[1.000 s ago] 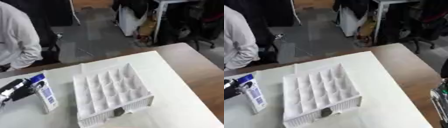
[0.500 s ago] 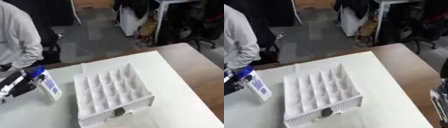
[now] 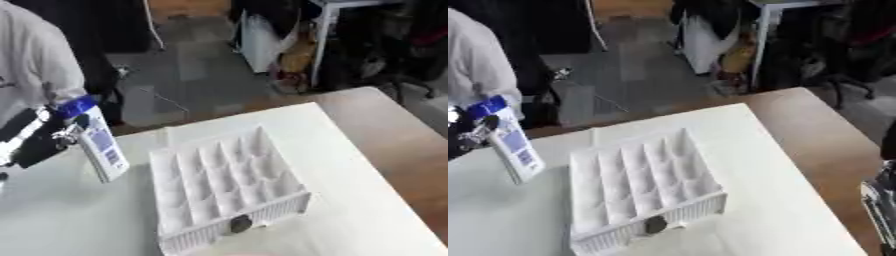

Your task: Pick up objects on the table and place them in the box.

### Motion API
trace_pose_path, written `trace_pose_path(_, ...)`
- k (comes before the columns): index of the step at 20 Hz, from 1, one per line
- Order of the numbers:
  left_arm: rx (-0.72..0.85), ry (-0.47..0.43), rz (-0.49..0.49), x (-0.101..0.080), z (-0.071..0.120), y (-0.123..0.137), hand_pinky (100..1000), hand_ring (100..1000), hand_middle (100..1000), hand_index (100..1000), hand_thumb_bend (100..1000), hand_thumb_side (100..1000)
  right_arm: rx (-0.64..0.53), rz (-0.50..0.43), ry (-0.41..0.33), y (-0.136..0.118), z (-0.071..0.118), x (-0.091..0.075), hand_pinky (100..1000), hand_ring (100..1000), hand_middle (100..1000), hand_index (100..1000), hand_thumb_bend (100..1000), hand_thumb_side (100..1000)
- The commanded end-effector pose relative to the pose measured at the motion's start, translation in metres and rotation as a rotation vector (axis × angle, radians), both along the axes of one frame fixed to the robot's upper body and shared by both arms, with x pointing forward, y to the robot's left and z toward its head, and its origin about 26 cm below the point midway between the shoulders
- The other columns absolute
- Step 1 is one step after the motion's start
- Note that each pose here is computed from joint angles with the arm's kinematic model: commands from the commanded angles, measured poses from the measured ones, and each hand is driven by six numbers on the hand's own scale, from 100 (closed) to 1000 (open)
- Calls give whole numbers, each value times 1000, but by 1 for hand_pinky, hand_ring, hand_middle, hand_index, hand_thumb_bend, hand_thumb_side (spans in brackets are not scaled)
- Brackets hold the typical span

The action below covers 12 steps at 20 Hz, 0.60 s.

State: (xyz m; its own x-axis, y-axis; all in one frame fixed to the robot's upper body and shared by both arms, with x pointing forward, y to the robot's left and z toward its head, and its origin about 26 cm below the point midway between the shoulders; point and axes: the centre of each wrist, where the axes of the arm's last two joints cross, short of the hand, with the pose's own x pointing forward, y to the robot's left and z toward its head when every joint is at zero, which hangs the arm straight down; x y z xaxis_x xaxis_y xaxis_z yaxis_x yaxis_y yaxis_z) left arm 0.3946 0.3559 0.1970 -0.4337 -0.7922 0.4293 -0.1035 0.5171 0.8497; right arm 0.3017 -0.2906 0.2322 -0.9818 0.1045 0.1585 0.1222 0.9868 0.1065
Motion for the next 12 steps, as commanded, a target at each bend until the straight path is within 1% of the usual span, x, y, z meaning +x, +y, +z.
trace_pose_path(1,0,-84,-55,-6,32,-11,100,100,100,384,105,893,-12,-5,-39,-2,9,-3,389,451,416,575,100,1000)
trace_pose_path(7,-78,-124,-145,-7,46,-37,100,100,100,385,101,890,-11,0,-41,-1,10,-3,390,451,417,575,100,1000)
trace_pose_path(12,-78,-113,-231,-3,50,-59,100,100,100,386,105,894,-10,9,-43,0,11,-2,391,451,417,575,100,1000)
